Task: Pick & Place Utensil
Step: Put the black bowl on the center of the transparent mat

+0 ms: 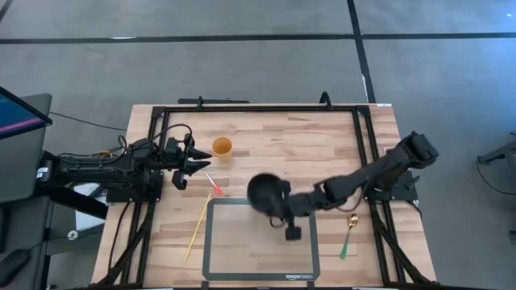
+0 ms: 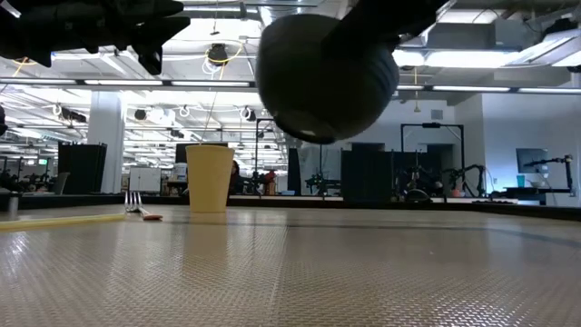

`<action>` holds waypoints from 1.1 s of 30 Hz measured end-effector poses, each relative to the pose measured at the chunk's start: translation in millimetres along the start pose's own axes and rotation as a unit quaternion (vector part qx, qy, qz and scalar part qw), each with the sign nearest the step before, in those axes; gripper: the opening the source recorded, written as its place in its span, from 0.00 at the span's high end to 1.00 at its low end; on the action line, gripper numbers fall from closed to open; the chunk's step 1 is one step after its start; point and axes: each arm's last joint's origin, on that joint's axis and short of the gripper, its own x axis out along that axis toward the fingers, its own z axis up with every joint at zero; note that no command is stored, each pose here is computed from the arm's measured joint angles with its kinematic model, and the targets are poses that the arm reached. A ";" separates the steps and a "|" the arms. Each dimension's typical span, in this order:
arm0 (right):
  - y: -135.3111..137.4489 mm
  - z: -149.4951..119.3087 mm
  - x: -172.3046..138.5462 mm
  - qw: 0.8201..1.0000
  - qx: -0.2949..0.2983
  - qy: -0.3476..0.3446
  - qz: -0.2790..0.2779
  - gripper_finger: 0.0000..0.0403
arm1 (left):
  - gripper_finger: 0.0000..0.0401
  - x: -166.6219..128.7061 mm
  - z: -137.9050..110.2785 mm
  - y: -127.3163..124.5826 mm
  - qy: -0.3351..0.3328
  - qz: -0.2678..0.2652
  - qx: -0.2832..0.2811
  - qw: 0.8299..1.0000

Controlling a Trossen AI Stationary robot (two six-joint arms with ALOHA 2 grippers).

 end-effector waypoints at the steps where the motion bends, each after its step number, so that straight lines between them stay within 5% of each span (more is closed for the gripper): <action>1: 7.6 -2.2 5.0 1.000 -0.002 -0.004 0.009 1.00 | 0.72 0.0 0.0 0.1 0.000 0.000 -0.005 1.000; 15: 102.0 -42.6 50.0 0.983 -0.128 0.012 0.129 0.99 | 0.72 0.0 0.0 0.0 0.000 0.000 -0.010 1.000; 33: 95.3 -23.8 68.4 0.980 -0.103 0.060 0.158 0.87 | 0.72 0.0 -0.2 0.1 0.001 0.001 -0.011 1.000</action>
